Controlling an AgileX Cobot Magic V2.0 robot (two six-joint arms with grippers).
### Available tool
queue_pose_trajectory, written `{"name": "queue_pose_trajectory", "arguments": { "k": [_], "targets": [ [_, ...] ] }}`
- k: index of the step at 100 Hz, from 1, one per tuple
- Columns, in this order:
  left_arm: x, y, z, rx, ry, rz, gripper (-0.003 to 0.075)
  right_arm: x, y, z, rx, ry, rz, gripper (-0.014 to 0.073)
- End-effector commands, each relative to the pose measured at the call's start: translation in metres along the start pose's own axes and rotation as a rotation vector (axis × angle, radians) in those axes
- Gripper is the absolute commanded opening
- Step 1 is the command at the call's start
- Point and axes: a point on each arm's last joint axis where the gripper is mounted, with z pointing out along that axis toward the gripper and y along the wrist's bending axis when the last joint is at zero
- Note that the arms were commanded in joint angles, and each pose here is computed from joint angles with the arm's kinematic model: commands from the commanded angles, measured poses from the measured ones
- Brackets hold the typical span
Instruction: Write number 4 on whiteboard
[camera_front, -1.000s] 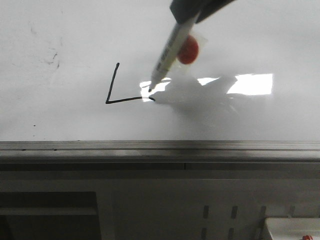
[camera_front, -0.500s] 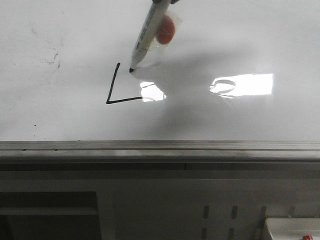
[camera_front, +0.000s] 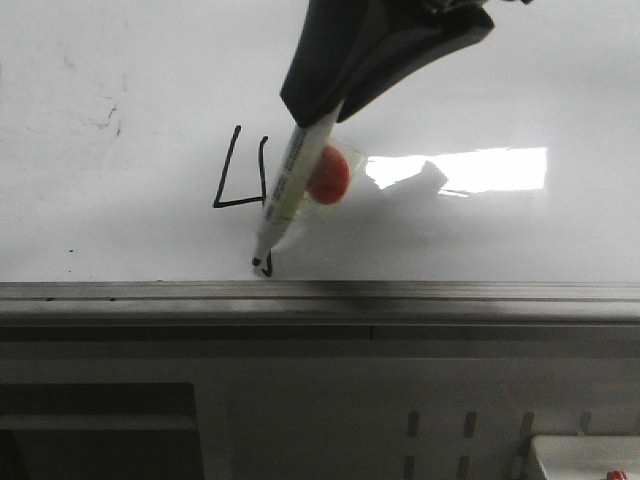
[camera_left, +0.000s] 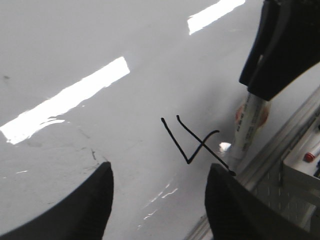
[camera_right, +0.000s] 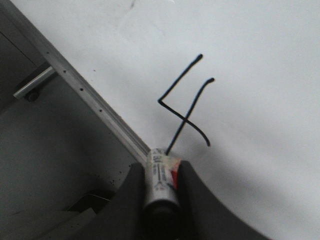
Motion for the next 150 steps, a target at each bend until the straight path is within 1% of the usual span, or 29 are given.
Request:
{"name": "queue_pose_trajectory", "arguments": {
  "k": [1,15,24,38,46,51,58,63,67,69,70,73,105,108,111,116,117,118,119,120,122,123,124,126,127,132,136,140,150],
  "targets": [
    [-0.015,-0.006,0.006,0.061,-0.099,0.026,0.0379,-0.023,0.012,-0.026,-0.030,-0.167,-0.041,-0.0064],
    [-0.011,-0.021,0.023,0.164,-0.090,0.027,0.0379,-0.029,0.028,-0.031,-0.074,-0.196,-0.075,-0.0064],
    [-0.007,-0.024,0.031,0.183,-0.076,0.013,0.0379,-0.030,0.036,-0.033,-0.099,-0.203,-0.093,-0.0064],
    [-0.006,-0.026,0.038,0.199,-0.092,0.000,0.0378,-0.029,0.045,-0.034,-0.123,-0.201,-0.111,-0.0064],
    [-0.004,-0.027,0.041,0.203,-0.081,-0.003,0.0369,-0.029,0.046,-0.034,-0.139,-0.199,-0.089,-0.0064],
    [-0.003,-0.027,0.042,0.200,-0.073,-0.015,0.0342,-0.029,0.046,-0.034,-0.144,-0.199,-0.083,-0.0064],
    [-0.001,-0.027,0.044,0.198,-0.063,-0.026,0.0262,-0.028,0.048,-0.034,-0.150,-0.195,-0.088,-0.0064],
    [-0.001,-0.027,0.044,0.198,-0.062,-0.026,0.0181,-0.028,0.049,-0.034,-0.153,-0.194,-0.084,-0.0064],
    [-0.001,-0.027,0.044,0.198,-0.062,-0.026,0.0101,-0.028,0.049,-0.034,-0.155,-0.194,-0.084,-0.0064],
    [-0.001,-0.027,0.044,0.198,-0.062,-0.026,0.0045,-0.028,0.049,-0.034,-0.155,-0.194,-0.084,-0.0064],
    [-0.001,-0.027,0.044,0.198,-0.062,-0.026,0.0045,-0.028,0.049,-0.034,-0.155,-0.194,-0.084,-0.0064],
    [-0.001,-0.027,0.044,0.198,-0.062,-0.026,-0.0023,-0.028,0.049,-0.034,-0.155,-0.194,-0.084,-0.0064],
    [-0.001,-0.027,0.044,0.198,-0.062,-0.026,-0.0020,-0.029,0.050,-0.035,-0.162,-0.204,-0.075,-0.0061],
    [-0.001,-0.027,0.044,0.197,-0.062,-0.028,-0.0020,-0.029,0.050,-0.035,-0.166,-0.206,-0.069,-0.0045],
    [-0.001,-0.027,0.044,0.197,-0.062,-0.028,-0.0020,-0.029,0.050,-0.035,-0.168,-0.210,-0.065,-0.0008],
    [-0.001,-0.027,0.044,0.194,-0.059,-0.034,-0.0020,-0.030,0.050,-0.035,-0.168,-0.220,-0.064,0.0126],
    [-0.001,-0.027,0.044,0.192,-0.057,-0.039,-0.0020,-0.030,0.050,-0.035,-0.168,-0.224,-0.064,0.0169],
    [-0.001,-0.026,0.044,0.190,-0.057,-0.043,-0.0020,-0.031,0.050,-0.035,-0.168,-0.226,-0.064,0.0169],
    [-0.001,-0.026,0.044,0.187,-0.054,-0.049,-0.0020,-0.031,0.050,-0.035,-0.168,-0.230,-0.064,0.0216],
    [-0.001,-0.026,0.044,0.187,-0.054,-0.049,-0.0020,-0.031,0.050,-0.035,-0.168,-0.230,-0.064,0.0239],
    [-0.001,-0.025,0.044,0.178,-0.051,-0.067,-0.0020,-0.032,0.049,-0.035,-0.165,-0.242,-0.063,0.0333],
    [0.000,-0.025,0.044,0.175,-0.048,-0.073,-0.0020,-0.032,0.049,-0.035,-0.165,-0.245,-0.062,0.0333],
    [0.000,-0.025,0.044,0.172,-0.047,-0.080,-0.0020,-0.033,0.048,-0.035,-0.161,-0.252,-0.059,0.0398],
    [0.000,-0.023,0.044,0.157,-0.037,-0.112,-0.0020,-0.034,0.047,-0.036,-0.159,-0.259,-0.057,0.0436],
    [0.001,-0.023,0.045,0.153,-0.034,-0.122,-0.0020,-0.034,0.047,-0.037,-0.157,-0.264,-0.055,0.0471],
    [0.003,-0.019,0.045,0.111,-0.010,-0.213,-0.0020,-0.036,0.043,-0.038,-0.147,-0.283,-0.048,0.0549],
    [0.004,-0.016,0.045,0.073,0.010,-0.300,-0.0020,-0.037,0.041,-0.042,-0.143,-0.296,-0.045,0.0559],
    [0.007,-0.012,0.046,0.018,0.032,-0.428,-0.0020,-0.038,0.038,-0.044,-0.135,-0.305,-0.038,0.0549],
    [0.010,-0.005,0.045,-0.056,0.046,-0.583,-0.0020,-0.038,0.034,-0.054,-0.123,-0.328,-0.032,0.0494]
  ]
}}
